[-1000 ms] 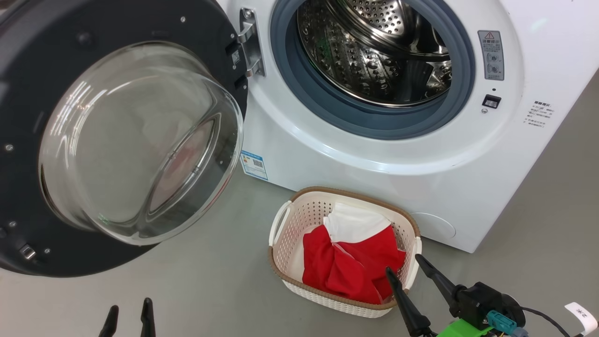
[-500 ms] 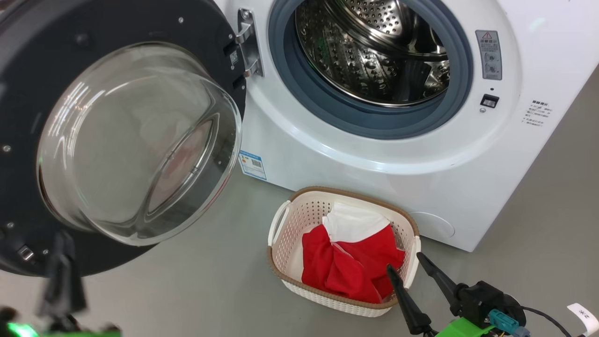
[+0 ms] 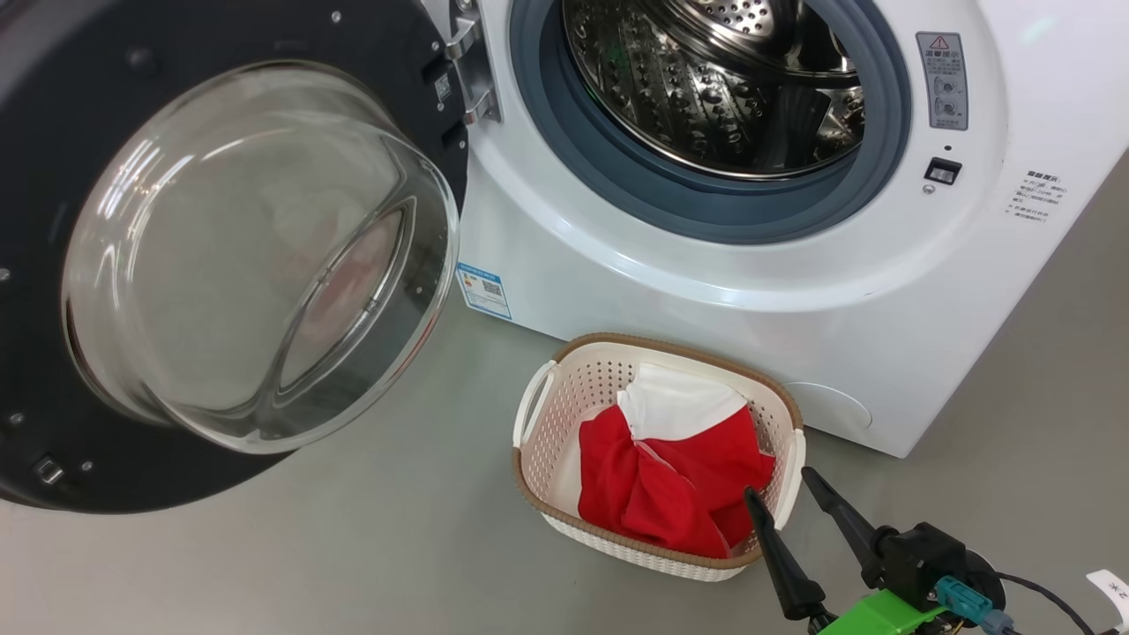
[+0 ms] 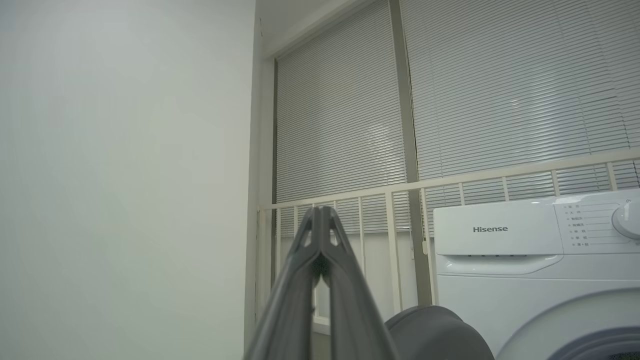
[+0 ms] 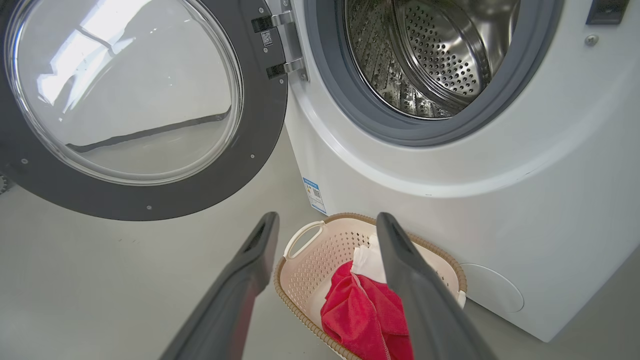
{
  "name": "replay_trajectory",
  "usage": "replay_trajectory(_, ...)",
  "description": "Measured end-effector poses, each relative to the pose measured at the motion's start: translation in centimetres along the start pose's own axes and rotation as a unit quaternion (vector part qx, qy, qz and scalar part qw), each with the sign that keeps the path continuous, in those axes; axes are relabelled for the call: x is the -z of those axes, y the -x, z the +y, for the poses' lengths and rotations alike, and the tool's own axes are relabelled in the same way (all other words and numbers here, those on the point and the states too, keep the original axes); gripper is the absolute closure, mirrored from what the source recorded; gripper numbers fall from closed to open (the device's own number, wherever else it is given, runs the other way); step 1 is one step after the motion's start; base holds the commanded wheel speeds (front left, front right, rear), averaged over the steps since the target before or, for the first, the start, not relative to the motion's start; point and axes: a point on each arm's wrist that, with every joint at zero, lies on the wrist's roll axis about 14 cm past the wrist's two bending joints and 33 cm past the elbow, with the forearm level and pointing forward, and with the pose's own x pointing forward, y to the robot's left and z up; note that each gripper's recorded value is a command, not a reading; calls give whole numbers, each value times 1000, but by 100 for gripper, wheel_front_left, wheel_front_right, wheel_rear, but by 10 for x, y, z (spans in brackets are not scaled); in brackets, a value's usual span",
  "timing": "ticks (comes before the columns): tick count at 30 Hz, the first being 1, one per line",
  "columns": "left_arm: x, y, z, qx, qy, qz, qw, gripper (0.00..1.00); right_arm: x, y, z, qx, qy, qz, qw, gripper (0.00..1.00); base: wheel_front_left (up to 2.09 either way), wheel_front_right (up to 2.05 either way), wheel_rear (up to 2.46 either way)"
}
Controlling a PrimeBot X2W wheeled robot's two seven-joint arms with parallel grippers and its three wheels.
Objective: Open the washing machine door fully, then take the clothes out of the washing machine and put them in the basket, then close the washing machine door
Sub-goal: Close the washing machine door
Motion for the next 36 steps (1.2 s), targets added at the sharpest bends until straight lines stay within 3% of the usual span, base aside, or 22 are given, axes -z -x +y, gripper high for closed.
replay_trajectory(3,6,-12,29,-48,58,4,997,100,0,-1,0,0,0,-1,1000,0,0,0,0)
replay_trajectory(6,39,-12,64,-106,115,69,985,100,0,-2,-1,0,0,-1,1000,0,0,0,0)
replay_trajectory(9,80,-5,80,-148,181,168,958,100,1,-3,-2,1,-3,0,1000,0,0,0,0)
replay_trajectory(12,115,8,85,-172,231,266,920,100,3,-4,-4,3,-6,2,1000,0,0,0,0)
replay_trajectory(17,154,37,77,-166,237,402,869,100,4,-5,-4,3,-8,2,1000,0,0,0,0)
replay_trajectory(23,177,62,53,-138,259,492,820,100,0,-4,-7,7,-7,-4,1000,0,0,0,0)
replay_trajectory(29,182,69,34,-111,281,526,795,100,-4,-3,-8,10,-6,-10,1000,0,0,0,0)
replay_trajectory(36,178,75,23,-78,288,538,788,100,-3,3,-10,16,-6,-8,1000,0,0,0,0)
